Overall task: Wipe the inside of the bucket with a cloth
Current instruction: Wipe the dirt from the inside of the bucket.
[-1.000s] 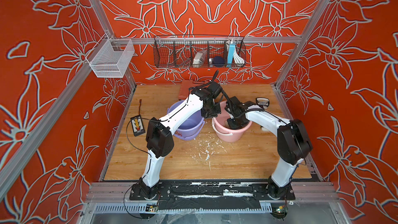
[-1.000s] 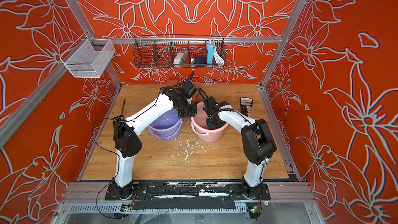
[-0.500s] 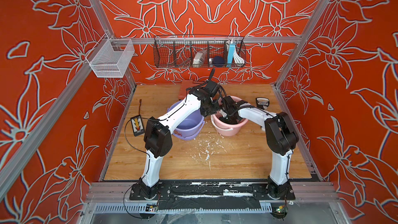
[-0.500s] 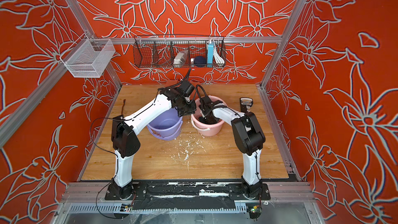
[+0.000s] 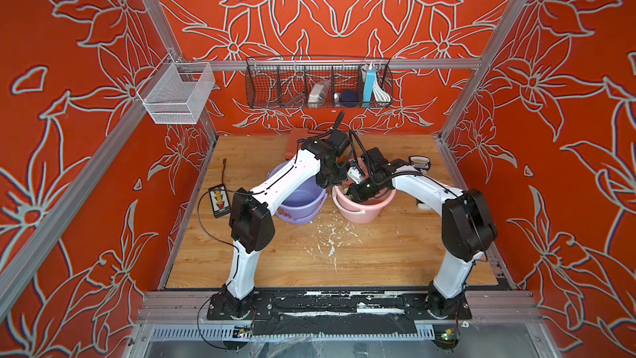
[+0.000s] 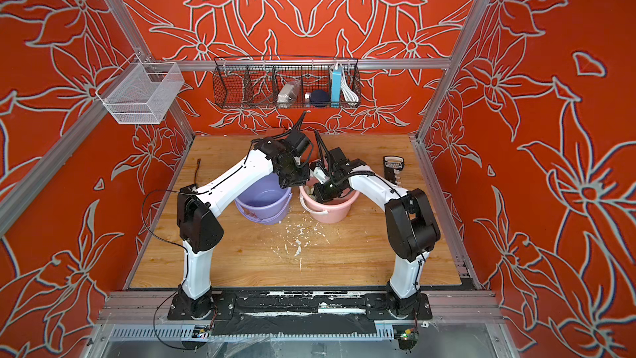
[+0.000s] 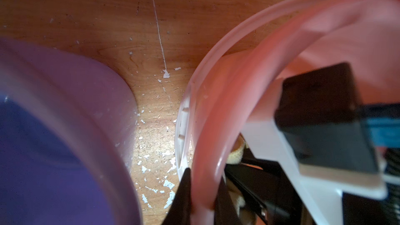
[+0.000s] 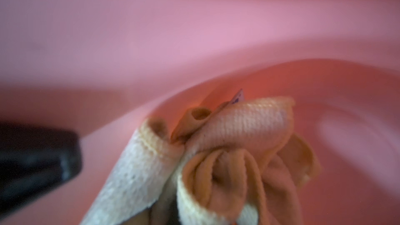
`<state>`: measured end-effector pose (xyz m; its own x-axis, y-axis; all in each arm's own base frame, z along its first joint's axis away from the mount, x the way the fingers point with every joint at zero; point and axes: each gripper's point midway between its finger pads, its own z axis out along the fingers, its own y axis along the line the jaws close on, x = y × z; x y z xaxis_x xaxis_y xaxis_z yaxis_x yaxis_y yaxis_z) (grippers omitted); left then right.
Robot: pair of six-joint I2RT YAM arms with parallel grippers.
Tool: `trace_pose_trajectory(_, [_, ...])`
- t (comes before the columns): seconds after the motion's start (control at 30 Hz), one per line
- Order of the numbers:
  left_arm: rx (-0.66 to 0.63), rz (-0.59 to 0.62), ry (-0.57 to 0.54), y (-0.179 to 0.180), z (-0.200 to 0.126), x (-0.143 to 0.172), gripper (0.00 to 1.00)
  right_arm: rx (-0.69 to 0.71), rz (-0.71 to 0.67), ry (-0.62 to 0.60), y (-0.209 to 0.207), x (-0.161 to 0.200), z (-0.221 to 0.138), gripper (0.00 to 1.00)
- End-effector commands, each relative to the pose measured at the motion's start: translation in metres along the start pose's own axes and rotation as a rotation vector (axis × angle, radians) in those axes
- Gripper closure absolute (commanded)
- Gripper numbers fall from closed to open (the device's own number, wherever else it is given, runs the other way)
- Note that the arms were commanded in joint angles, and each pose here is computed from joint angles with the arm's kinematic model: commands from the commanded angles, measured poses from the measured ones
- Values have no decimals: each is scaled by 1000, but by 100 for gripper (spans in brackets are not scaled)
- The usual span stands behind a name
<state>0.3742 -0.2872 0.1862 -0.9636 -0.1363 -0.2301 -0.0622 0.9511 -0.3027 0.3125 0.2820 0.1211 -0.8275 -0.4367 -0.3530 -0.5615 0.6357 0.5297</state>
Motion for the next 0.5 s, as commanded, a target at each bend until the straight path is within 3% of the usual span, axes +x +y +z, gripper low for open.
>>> trace_pose_trajectory(0.0, [-29,56,-7,-3,-10,3,100,120,-39,-45,-10,-27,-4,100])
trace_pose_trajectory(0.2, [-76,86,-22,-2,-21,11,100,377,-8,-229,-38,-78,-41,100])
trace_pose_trajectory(0.47, [-143,118,-26,-9,-16,23,100,454,-19,-385,-37,-113,-70,100])
